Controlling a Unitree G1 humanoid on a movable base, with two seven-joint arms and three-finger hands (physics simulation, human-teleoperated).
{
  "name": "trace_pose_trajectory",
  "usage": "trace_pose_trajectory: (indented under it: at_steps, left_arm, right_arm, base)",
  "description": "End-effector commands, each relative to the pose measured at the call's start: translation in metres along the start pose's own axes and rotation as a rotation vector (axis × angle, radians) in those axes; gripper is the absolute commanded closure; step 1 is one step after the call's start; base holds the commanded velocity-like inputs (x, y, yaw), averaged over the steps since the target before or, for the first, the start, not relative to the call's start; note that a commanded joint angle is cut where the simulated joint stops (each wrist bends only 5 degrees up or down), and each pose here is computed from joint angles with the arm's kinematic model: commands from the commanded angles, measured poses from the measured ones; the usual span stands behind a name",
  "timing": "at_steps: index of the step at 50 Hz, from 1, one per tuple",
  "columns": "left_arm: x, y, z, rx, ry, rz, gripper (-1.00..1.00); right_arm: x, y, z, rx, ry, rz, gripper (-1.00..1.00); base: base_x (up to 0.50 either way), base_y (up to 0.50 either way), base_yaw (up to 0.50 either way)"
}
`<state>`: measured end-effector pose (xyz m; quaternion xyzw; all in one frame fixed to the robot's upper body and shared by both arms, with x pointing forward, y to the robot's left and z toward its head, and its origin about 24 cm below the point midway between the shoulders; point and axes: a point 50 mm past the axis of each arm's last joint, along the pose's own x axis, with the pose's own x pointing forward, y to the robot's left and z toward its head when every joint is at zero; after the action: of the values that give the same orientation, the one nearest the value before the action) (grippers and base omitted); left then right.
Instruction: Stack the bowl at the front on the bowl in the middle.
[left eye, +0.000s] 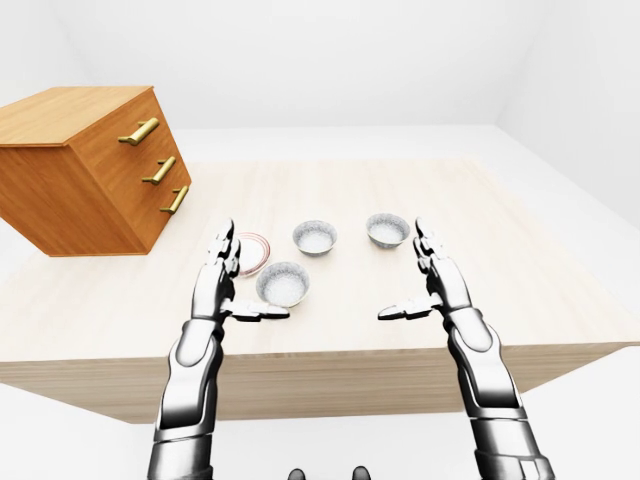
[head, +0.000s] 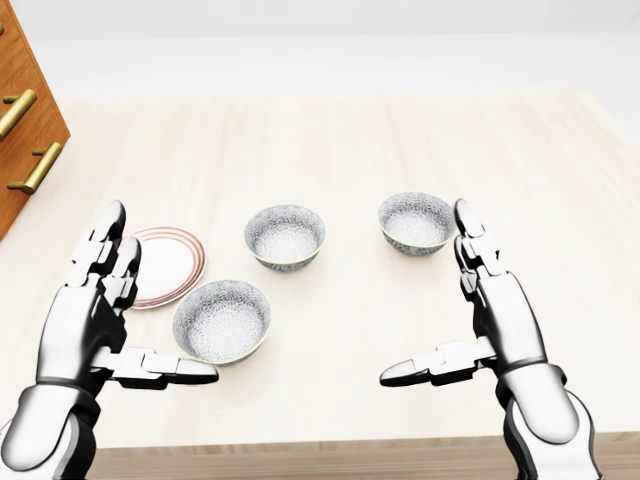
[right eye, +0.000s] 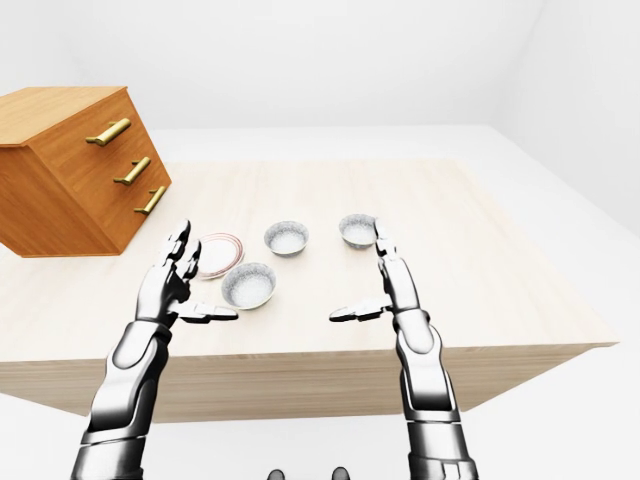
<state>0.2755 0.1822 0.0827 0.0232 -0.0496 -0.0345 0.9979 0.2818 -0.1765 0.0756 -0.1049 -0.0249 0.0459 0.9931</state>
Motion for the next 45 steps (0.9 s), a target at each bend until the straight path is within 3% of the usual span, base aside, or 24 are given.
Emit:
trace_pose_trajectory:
  at_steps: [1,19,45]
  left_arm:
    - [0.007,0.004,0.016,0.030,-0.059,-0.020,-1.00]
    - [0.007,0.010,0.003,0.013,-0.003,0.011,-1.00]
    - [0.006,0.009,0.004,0.013,-0.010,0.008,-1.00]
  right_arm:
    - [0.006,-0.010,0.022,-0.066,-0.077,0.014,-1.00]
    - [0.009,-0.006,0.024,-0.054,-0.088,0.026,-1.00]
    - [0.008,-0.005,0.017,-0.048,-0.058,0.016,-1.00]
  base:
    - [0.00,0.00,0.00]
    - [0.00,0.00,0.00]
    - [0.19,0.00,0.00]
